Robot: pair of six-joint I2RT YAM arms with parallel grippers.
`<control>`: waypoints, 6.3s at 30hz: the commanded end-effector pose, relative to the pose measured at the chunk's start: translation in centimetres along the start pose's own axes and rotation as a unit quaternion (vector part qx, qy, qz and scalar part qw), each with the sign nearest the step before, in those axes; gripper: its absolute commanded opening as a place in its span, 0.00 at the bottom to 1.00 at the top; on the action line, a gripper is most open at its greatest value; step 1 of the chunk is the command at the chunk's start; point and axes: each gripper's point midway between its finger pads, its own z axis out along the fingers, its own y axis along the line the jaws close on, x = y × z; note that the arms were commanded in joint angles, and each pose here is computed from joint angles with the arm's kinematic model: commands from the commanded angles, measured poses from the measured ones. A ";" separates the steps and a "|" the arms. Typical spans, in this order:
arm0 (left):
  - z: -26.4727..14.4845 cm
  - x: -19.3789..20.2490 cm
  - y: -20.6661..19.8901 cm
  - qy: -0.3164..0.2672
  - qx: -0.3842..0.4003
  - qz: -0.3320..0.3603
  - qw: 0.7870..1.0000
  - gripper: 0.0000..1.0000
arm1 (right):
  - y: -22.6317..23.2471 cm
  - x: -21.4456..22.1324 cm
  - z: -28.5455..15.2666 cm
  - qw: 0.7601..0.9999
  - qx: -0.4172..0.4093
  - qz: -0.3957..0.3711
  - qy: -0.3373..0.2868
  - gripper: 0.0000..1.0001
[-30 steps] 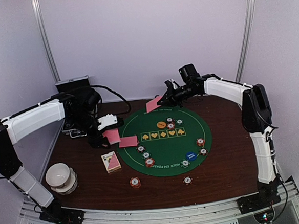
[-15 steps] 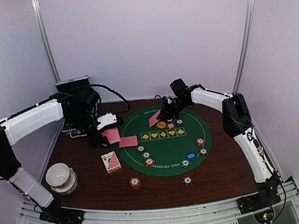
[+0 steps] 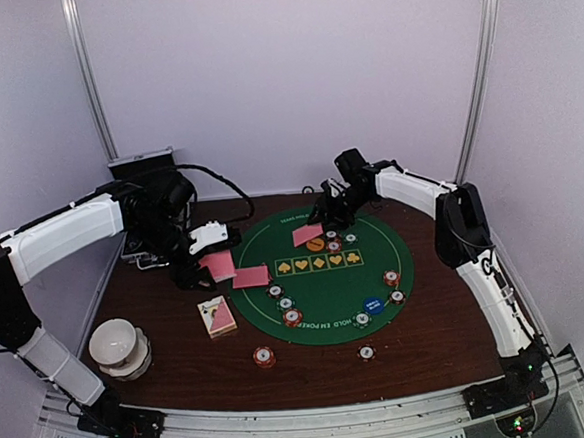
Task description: Distribute texas hold em gaming equipment
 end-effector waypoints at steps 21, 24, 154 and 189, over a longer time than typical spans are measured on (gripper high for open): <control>-1.2 -2.4 1.2 -0.036 -0.006 -0.013 0.999 0.00 | 17.8 11.5 -7.7 0.978 -0.203 -0.055 -0.015 0.80; -1.2 -2.5 1.3 -0.036 -0.008 -0.014 0.999 0.00 | 19.4 13.7 -7.2 0.969 -0.243 -0.044 0.006 0.80; -1.0 -1.9 0.8 -0.025 0.004 -0.006 1.000 0.00 | -2.4 19.3 -13.2 0.982 0.136 -0.069 0.114 0.39; -1.5 -2.3 0.6 -0.035 0.006 -0.013 0.999 0.00 | 24.9 20.1 -4.6 0.952 -0.293 -0.043 0.078 0.80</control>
